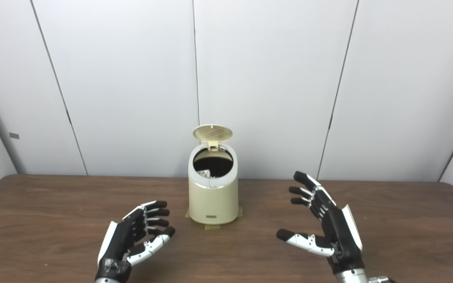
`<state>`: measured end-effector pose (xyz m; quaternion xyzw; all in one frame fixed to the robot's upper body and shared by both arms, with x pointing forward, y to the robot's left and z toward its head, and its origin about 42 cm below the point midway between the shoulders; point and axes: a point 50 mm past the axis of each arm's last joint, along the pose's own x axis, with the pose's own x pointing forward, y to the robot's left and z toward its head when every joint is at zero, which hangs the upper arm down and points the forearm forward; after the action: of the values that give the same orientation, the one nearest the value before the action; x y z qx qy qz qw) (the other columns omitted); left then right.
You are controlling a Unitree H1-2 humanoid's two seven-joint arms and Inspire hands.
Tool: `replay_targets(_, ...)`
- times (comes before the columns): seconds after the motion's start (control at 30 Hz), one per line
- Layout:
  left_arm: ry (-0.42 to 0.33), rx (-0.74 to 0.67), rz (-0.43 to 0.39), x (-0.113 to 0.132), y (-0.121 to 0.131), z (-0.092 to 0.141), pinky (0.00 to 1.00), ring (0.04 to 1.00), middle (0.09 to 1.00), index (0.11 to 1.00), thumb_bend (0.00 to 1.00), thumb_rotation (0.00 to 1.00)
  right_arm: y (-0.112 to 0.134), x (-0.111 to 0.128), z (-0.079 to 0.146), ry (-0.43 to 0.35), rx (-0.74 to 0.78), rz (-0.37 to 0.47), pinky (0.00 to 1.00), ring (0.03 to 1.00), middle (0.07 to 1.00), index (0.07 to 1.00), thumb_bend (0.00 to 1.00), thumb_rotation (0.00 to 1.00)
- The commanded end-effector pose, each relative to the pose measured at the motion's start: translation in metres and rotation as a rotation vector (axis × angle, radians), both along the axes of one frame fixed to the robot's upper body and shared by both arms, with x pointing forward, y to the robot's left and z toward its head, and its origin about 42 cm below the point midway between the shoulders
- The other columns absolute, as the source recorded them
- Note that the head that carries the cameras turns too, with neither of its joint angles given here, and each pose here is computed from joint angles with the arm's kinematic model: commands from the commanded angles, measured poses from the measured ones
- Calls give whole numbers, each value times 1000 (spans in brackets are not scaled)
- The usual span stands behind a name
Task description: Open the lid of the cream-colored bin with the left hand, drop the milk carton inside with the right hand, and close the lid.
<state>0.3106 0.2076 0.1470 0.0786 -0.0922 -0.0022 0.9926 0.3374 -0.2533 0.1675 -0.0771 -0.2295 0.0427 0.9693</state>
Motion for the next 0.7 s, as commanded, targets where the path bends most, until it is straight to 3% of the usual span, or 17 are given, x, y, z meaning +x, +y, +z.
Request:
replay_targets(0.0,-104,4,-12,5,2,21,555,647,707,727,580,96,-3,4,10,-71,31,6,735,806,874,878,812,344)
replay_targets(0.17,-178,59,-53,10,5,35,647,750,786,789,637,233,-5,2,1,-67,56,-12,726,798,883,879,799,351)
replay_targets(0.27,-223,136,-60,25,6,54,757,818,841,850,736,332,-5,2,0,-59,72,-15,696,792,877,870,802,355)
replay_targets(0.37,-248,161,-93,46,6,75,791,877,892,909,831,391,-5,1,-1,-49,66,-20,683,790,881,873,795,367)
replay_targets(0.5,-289,192,-153,72,1,107,781,906,924,938,845,357,-6,2,-3,-47,56,-26,677,786,888,874,774,372)
replay_targets(0.67,-313,246,-168,97,-9,134,825,929,935,951,863,345,-4,1,-2,-47,70,-28,678,777,883,870,789,375)
